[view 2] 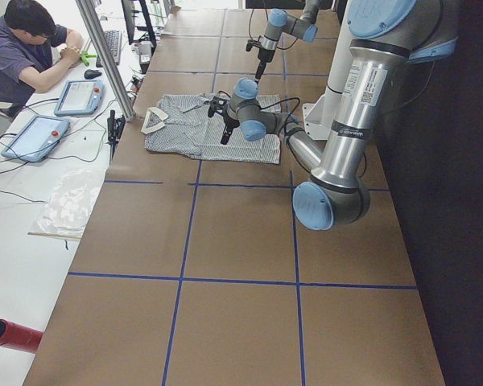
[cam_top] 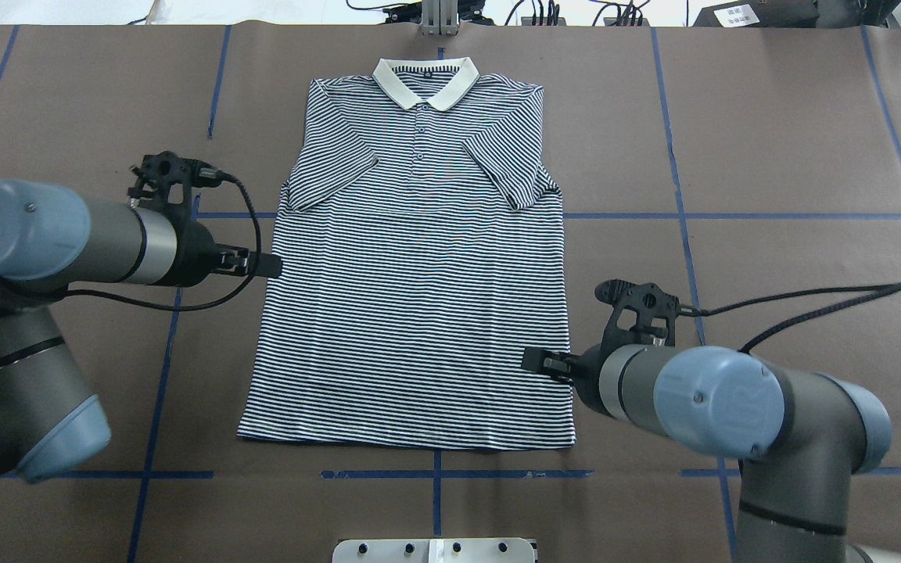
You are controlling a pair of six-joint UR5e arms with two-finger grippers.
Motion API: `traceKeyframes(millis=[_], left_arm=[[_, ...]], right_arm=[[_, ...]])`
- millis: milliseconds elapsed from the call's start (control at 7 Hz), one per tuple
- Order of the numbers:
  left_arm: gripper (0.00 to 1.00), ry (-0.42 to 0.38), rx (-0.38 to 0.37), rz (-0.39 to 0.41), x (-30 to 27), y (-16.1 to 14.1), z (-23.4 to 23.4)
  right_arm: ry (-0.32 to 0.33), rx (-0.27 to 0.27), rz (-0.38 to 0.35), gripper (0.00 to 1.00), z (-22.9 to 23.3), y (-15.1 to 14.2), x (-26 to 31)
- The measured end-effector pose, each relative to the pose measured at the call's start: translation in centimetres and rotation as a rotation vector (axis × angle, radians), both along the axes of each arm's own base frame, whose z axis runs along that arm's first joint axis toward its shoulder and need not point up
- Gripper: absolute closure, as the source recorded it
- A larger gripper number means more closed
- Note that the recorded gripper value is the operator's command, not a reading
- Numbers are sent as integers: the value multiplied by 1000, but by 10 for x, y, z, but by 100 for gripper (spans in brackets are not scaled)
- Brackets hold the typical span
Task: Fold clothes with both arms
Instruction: 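Move both grippers down to the shirt hem corners nearest the robot, then grasp the hem corners with both grippers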
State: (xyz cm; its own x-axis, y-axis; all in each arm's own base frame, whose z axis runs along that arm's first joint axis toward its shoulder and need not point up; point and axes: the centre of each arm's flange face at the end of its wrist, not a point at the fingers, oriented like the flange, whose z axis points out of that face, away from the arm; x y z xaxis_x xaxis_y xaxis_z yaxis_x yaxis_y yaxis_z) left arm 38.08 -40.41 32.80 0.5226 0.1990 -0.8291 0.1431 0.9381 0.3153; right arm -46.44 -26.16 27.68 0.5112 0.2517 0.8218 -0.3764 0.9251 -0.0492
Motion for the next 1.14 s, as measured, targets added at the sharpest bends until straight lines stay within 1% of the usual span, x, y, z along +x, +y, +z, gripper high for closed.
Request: traceKeyframes(millis=[143, 286, 429, 571, 714, 857, 1000, 1143], left_arm=[[37, 30, -79, -14, -4, 33, 16], [40, 60, -181, -59, 5, 67, 36], [41, 77, -269, -112, 22, 96, 52], [41, 89, -328, -147, 37, 118, 59], [41, 90, -353, -160, 46, 129, 63], [42, 85, -362, -162, 52, 135, 66], [46, 78, -366, -159, 57, 139, 68], [47, 76, -367, -152, 62, 142, 69]], right_arm=[[-3, -54, 43, 27, -4, 31, -6], [-4, -86, 73, 25, -5, 47, -10], [-5, -98, 85, 25, -6, 54, -12], [-4, -102, 90, 24, -6, 56, -13], [-2, -103, 92, 24, -4, 56, -12], [0, -103, 93, 24, -4, 56, -12], [0, -103, 94, 24, -4, 56, -12], [1, -103, 94, 24, -3, 56, -12]])
